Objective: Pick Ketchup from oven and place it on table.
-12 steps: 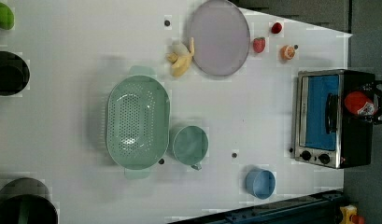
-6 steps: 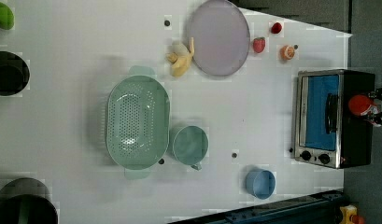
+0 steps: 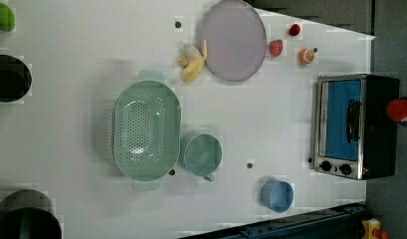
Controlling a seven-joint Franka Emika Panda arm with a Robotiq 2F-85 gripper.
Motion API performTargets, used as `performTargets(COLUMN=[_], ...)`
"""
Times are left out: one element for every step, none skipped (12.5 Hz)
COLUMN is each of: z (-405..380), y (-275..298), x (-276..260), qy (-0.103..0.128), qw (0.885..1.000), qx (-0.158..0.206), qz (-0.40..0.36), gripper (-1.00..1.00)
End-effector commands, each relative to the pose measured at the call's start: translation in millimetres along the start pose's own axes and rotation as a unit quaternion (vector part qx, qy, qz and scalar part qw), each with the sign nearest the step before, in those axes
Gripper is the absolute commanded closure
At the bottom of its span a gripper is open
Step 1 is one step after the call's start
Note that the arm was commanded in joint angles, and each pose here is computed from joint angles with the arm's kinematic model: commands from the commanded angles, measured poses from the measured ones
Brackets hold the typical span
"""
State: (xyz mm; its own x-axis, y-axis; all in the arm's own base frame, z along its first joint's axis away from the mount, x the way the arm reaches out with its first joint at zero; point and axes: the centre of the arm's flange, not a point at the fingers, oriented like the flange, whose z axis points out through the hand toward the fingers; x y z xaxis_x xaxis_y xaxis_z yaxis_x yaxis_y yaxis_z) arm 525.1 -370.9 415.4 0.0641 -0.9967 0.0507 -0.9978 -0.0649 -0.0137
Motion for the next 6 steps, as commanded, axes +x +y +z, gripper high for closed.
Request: performTargets(z=[-110, -122, -132, -143, -150, -155], y=[-33, -38, -42, -47, -50, -54], x=[-75, -105, -137, -170, -200, -229], qy=[0.016, 0.003, -0.015, -0.029, -0.040, -0.047], qw=[0.993, 0.990, 0.986, 0.980, 0.974, 0.967], qx=[0.037, 0.028, 0.020, 0.014, 0.009, 0.006], qz=[-0.111, -0.140, -0.168, -0.196, -0.223, -0.249], gripper=[-0.26, -0.26, -0.26, -0.26, -0.26, -0.26])
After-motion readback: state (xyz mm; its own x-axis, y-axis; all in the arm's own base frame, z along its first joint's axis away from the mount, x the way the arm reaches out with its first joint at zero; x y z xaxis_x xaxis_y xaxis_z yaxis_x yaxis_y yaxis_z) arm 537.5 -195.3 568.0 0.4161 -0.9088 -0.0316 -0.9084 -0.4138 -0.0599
